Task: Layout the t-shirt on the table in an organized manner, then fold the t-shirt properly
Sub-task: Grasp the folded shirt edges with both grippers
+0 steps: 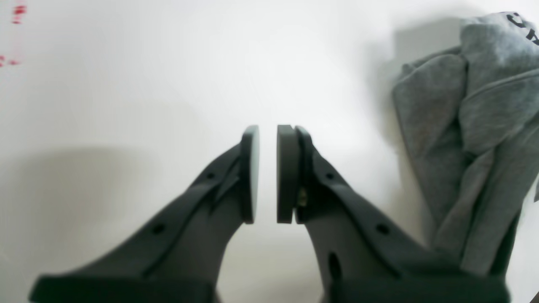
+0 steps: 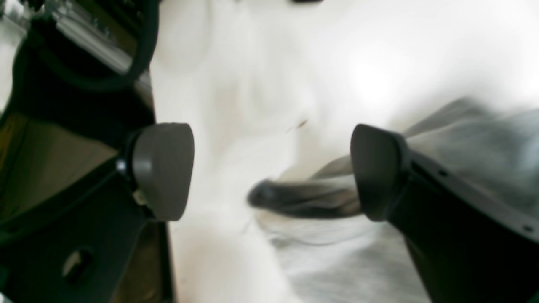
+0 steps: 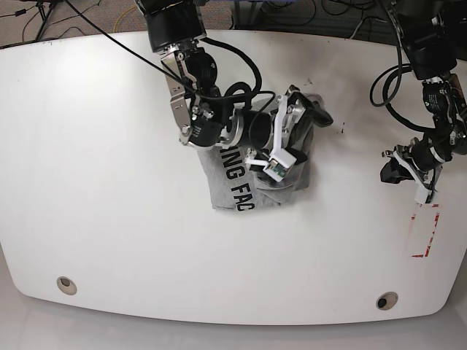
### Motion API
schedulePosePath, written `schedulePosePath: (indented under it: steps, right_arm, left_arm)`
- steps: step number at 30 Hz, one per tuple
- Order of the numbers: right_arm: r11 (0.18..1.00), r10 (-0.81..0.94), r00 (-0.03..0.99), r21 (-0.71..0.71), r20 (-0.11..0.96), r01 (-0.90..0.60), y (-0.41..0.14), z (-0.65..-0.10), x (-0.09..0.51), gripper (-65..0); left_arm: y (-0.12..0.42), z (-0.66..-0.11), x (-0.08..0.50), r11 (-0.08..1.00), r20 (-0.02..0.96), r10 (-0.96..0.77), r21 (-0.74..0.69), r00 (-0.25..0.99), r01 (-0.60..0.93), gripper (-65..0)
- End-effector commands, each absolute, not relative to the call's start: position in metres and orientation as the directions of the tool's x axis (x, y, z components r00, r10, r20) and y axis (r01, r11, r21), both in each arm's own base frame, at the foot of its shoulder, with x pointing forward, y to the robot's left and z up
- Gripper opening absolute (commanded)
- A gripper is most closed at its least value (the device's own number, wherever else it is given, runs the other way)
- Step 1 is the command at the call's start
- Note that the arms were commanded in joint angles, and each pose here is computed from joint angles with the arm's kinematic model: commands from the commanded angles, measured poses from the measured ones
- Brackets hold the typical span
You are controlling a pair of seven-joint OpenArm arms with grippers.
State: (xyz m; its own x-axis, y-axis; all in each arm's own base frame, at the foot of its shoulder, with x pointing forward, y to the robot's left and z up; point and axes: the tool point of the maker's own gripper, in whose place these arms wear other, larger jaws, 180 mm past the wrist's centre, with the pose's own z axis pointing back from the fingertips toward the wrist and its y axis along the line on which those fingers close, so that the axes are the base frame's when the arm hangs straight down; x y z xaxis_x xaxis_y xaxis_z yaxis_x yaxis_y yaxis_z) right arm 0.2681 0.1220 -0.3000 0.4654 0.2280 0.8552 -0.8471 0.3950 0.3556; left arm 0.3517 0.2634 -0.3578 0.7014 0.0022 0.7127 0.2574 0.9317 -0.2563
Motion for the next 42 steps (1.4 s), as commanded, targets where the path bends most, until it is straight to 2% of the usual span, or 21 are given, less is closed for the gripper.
schedulePosePath:
  steps: [1,4,10,19,26,30,36,42]
  right_arm:
    - [0.442,0.199,0.425,0.306,0.883,-0.843,0.099,-0.287,0.291,-10.5]
    - [0.493,0.204,0.427,0.284,0.881,-0.822,0.075,-0.290,0.306,-10.5]
    - [0.545,0.249,0.422,0.234,0.872,-0.805,0.042,-0.298,0.319,-10.5]
    - [0.556,0.270,0.482,0.274,0.833,-0.785,0.035,-0.322,0.318,-10.5]
    - [0.529,0.220,0.528,0.355,0.820,-0.771,0.062,-0.326,0.320,-10.5]
    - [0.474,0.205,0.552,0.412,0.808,-0.778,0.097,-0.326,0.317,-10.5]
    - [0.404,0.175,0.545,0.445,0.820,-0.799,0.138,-0.309,0.326,-10.5]
    - [0.375,0.151,0.488,0.407,0.860,-0.833,0.151,-0.287,0.341,-10.5]
  left_arm:
    - [0.272,-0.337,0.362,0.936,0.757,-0.003,-0.228,0.654,0.269,-58.7]
    - [0.274,-0.337,0.362,0.937,0.756,-0.006,-0.224,0.654,0.268,-58.7]
    - [0.274,-0.338,0.361,0.937,0.754,-0.006,-0.225,0.656,0.267,-58.7]
    - [0.271,-0.346,0.354,0.935,0.740,-0.006,-0.234,0.672,0.266,-58.7]
    - [0.271,-0.346,0.354,0.935,0.741,-0.003,-0.236,0.672,0.265,-58.7]
    - [0.272,-0.345,0.354,0.936,0.741,-0.003,-0.234,0.671,0.264,-58.7]
    - [0.273,-0.345,0.354,0.937,0.741,-0.005,-0.232,0.671,0.263,-58.7]
    - [0.273,-0.345,0.354,0.937,0.741,-0.005,-0.232,0.671,0.263,-58.7]
